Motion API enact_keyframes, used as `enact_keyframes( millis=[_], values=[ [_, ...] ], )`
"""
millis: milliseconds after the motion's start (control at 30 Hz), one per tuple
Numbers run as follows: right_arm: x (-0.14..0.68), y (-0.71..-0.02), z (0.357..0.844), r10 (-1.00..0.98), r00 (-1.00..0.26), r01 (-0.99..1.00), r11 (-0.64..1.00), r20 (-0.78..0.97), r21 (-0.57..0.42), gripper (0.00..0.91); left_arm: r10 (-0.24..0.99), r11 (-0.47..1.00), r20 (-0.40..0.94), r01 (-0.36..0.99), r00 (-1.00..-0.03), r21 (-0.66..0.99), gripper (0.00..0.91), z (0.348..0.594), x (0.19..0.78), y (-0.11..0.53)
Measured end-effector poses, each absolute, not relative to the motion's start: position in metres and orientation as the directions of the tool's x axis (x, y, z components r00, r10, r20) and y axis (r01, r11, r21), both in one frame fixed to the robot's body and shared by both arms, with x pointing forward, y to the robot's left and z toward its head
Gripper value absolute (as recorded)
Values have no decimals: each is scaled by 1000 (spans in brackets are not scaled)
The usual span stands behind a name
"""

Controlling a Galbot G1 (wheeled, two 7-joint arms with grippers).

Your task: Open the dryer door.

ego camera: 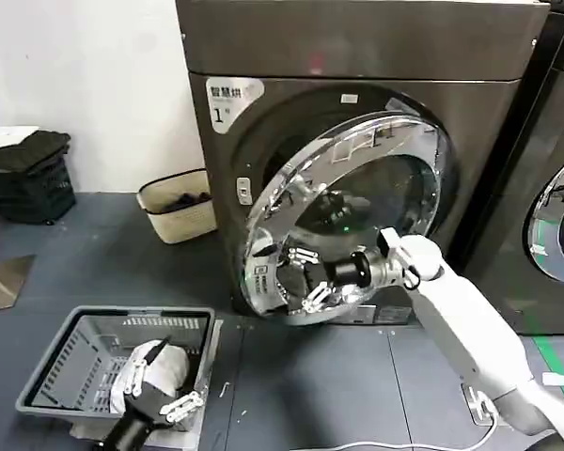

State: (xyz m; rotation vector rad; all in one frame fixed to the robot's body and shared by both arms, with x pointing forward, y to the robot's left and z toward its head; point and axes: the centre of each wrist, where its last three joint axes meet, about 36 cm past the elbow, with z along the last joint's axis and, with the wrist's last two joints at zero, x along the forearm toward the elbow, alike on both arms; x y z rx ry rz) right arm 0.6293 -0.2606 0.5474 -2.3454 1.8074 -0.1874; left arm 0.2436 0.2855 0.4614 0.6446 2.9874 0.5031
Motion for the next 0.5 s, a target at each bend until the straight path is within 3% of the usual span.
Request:
enact_keyframes(
  millis=[500],
  values=[
    [611, -272, 554, -958, 285, -926, -266, -34, -267, 907, 438, 861, -20, 413, -899, 298, 907, 471, 289, 317]
  ],
)
